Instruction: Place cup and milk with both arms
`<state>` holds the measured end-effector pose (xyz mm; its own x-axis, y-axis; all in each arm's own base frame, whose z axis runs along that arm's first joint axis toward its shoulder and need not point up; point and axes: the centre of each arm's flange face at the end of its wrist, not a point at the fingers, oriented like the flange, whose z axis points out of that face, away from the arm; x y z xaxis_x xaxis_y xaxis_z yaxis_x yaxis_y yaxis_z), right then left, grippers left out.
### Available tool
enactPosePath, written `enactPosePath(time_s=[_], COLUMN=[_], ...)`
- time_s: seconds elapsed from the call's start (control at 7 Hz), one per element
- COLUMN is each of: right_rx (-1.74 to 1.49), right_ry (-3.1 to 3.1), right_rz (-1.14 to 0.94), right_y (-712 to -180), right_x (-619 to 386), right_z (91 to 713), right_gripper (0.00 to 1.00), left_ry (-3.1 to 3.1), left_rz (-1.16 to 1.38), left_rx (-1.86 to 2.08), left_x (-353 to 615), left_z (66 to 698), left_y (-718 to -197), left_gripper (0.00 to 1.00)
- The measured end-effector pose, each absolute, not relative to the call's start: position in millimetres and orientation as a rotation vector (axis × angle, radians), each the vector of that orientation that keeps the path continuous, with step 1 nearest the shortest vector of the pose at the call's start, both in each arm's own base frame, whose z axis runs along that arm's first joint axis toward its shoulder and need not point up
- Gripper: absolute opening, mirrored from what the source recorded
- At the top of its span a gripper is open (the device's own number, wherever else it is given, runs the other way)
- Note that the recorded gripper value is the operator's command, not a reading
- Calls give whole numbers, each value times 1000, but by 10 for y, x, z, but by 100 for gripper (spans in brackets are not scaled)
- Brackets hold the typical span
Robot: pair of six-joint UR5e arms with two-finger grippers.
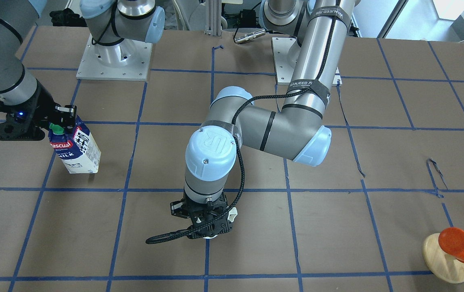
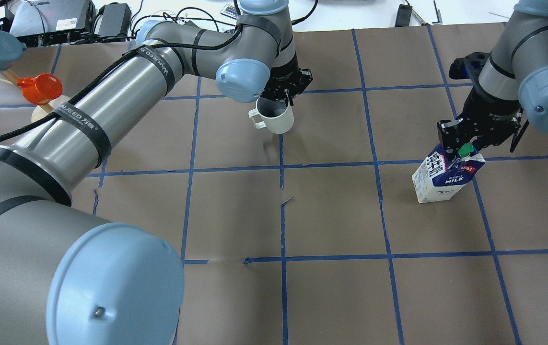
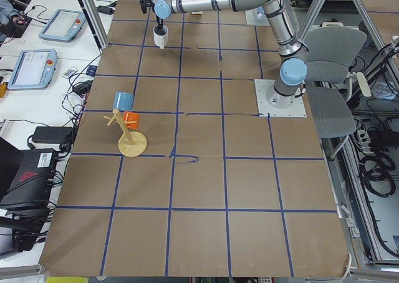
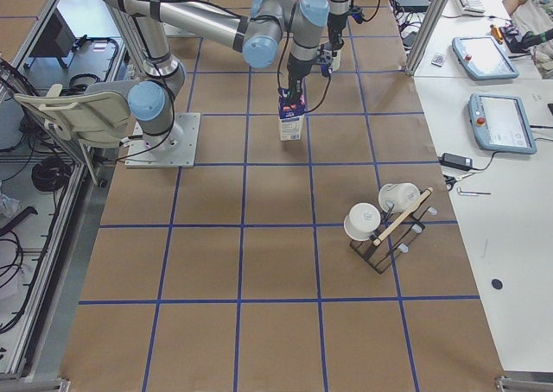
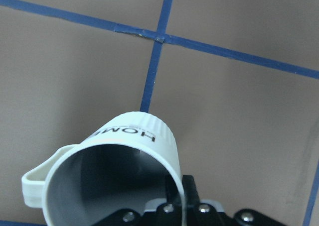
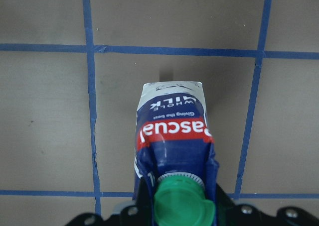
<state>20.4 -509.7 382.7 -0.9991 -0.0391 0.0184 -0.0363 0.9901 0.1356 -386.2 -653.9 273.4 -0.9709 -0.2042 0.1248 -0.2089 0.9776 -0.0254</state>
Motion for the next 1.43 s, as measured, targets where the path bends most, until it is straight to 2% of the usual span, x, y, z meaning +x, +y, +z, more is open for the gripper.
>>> enactPosePath(time_s=[0.14, 0.29, 0.71, 1.0, 1.43], right_rx=[56, 48, -31, -63, -116], right_ry=[-3122, -3129, -3165, -3164, -3164], right_rz=[-203, -203, -192, -169, -146], right_y=[-5209, -5340, -5679, -5925, -6309], right_x=[195, 188, 355, 678, 1284], right_z=[3932, 3972, 3977, 4002, 3978], right_gripper=[11, 11, 12, 12, 12], left_ry=[-3012, -3016, -3000, -3018, -3046], left_rz=[48, 47, 105, 93, -14], left_rx=[306, 300, 297, 212, 82], left_x=[-3909, -3939, -3845, -3344, -2469], left_z=[2682, 2672, 2978, 3492, 4383], left_y=[-6510, -6496, -6518, -6505, -5984], left_gripper=[89, 100, 100, 100, 100])
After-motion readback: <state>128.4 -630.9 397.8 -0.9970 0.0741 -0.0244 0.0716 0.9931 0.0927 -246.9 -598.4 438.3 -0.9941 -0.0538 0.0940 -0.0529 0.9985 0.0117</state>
